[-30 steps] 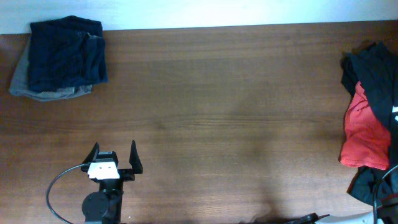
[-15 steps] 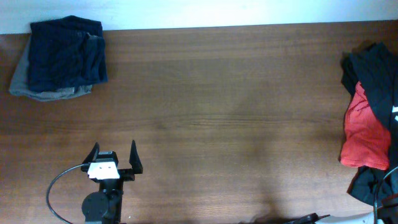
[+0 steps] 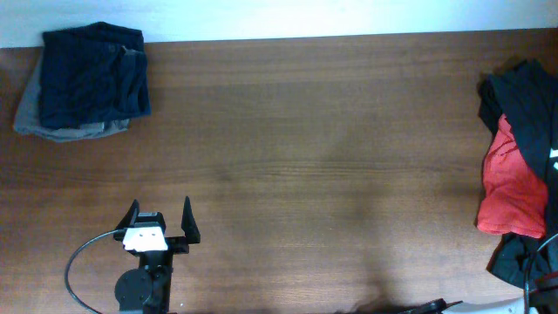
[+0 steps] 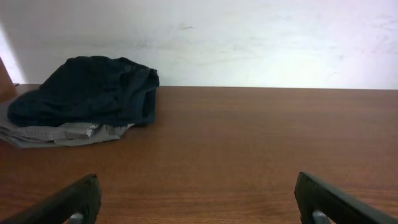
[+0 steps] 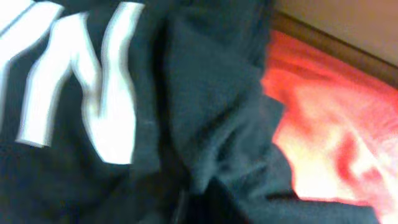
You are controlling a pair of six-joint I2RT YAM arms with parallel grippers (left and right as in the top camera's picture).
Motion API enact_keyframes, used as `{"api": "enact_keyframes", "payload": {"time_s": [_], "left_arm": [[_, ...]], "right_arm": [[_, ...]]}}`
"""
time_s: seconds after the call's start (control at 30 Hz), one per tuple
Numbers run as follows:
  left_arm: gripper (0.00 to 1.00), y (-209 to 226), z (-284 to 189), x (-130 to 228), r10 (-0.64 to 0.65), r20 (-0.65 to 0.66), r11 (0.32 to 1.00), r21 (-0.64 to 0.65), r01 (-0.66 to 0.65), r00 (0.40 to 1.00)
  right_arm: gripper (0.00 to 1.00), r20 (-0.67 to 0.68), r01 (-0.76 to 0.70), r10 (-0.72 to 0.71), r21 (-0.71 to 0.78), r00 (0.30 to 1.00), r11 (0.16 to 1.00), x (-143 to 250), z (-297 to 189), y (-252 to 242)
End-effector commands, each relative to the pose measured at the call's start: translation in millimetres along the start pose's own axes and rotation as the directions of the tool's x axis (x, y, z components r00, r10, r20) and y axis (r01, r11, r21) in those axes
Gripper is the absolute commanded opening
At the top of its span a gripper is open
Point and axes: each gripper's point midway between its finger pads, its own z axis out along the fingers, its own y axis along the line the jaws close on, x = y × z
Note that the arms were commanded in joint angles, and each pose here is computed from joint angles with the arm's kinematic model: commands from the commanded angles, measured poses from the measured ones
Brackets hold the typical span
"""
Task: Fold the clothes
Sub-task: 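Reach the right gripper to the clothes pile and grasp the dark green shirt, then pull the dark green shirt left onto the table center with the right gripper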
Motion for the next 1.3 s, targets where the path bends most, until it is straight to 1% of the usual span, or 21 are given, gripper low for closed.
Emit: {"api": "enact_keyframes", "payload": {"time_s": [0.0, 0.03, 0.07, 0.13, 0.23, 0.27, 0.33, 0.47, 0.6, 0.73, 0.87, 1.03, 1.1, 1.27], "left_arm": [[0.99, 1, 0, 1, -0.009, 0.001, 1.000, -0.004, 0.009, 1.000], [0.99, 1, 0, 1, -0.009, 0.002, 1.000, -0.004, 0.009, 1.000], [0.99, 1, 0, 1, -0.009, 0.001, 1.000, -0.004, 0.009, 1.000], [0.99, 1, 0, 1, -0.009, 0.001, 1.000, -0.004, 0.009, 1.000], [0.99, 1, 0, 1, -0.009, 0.001, 1.000, -0.004, 0.009, 1.000], [0.99, 1, 0, 1, -0.009, 0.001, 1.000, -0.004, 0.009, 1.000], [0.99, 1, 0, 1, -0.009, 0.001, 1.000, -0.004, 0.009, 1.000], [0.99, 1, 0, 1, -0.009, 0.002, 1.000, -0.004, 0.009, 1.000], [0.99, 1, 0, 1, -0.009, 0.002, 1.000, -0.004, 0.009, 1.000], [0.99, 1, 0, 1, -0.009, 0.001, 1.000, -0.004, 0.009, 1.000], [0.99, 1, 0, 1, -0.009, 0.002, 1.000, -0.004, 0.009, 1.000], [0.99, 1, 0, 1, -0.009, 0.001, 1.000, -0.004, 0.009, 1.000], [0.99, 1, 0, 1, -0.009, 0.001, 1.000, -0.004, 0.009, 1.000], [0.99, 1, 0, 1, -0.009, 0.001, 1.000, -0.004, 0.009, 1.000]], "right_arm": [[0.04, 0.054, 0.013, -0.003, -0.185, 0.999, 0.983, -17, -8, 37], [0.04, 0.058, 0.006, 0.005, -0.199, 0.998, 0.980, -19, -10, 40], [0.04, 0.073, -0.021, 0.041, -0.253, 0.996, 0.967, -26, -18, 52], [0.04, 0.100, -0.023, 0.058, -0.324, 0.993, 0.946, -36, -28, 67], [0.04, 0.148, -0.003, 0.090, -0.507, 0.985, 0.862, -58, -57, 112], [0.04, 0.148, -0.003, 0.109, -0.581, 0.983, 0.814, -65, -69, 133], [0.04, 0.132, -0.002, 0.122, -0.670, 0.984, 0.743, -70, -85, 165], [0.04, 0.087, 0.015, 0.087, -0.786, 0.992, 0.619, -64, -108, 232], [0.04, 0.069, 0.072, -0.024, -0.844, 0.997, 0.531, -39, -124, 302], [0.04, 0.089, 0.155, -0.175, -0.897, 0.981, 0.415, 4, -150, 378], [0.04, 0.112, 0.213, -0.329, -0.933, 0.938, 0.289, 65, -184, 446], [0.04, 0.170, 0.272, -0.510, -0.953, 0.843, 0.131, 164, -234, 516], [0.04, 0.213, 0.280, -0.581, -0.960, 0.786, 0.026, 215, -264, 538], [0.04, 0.275, 0.224, -0.689, -0.960, 0.671, -0.165, 321, -332, 562]]}}
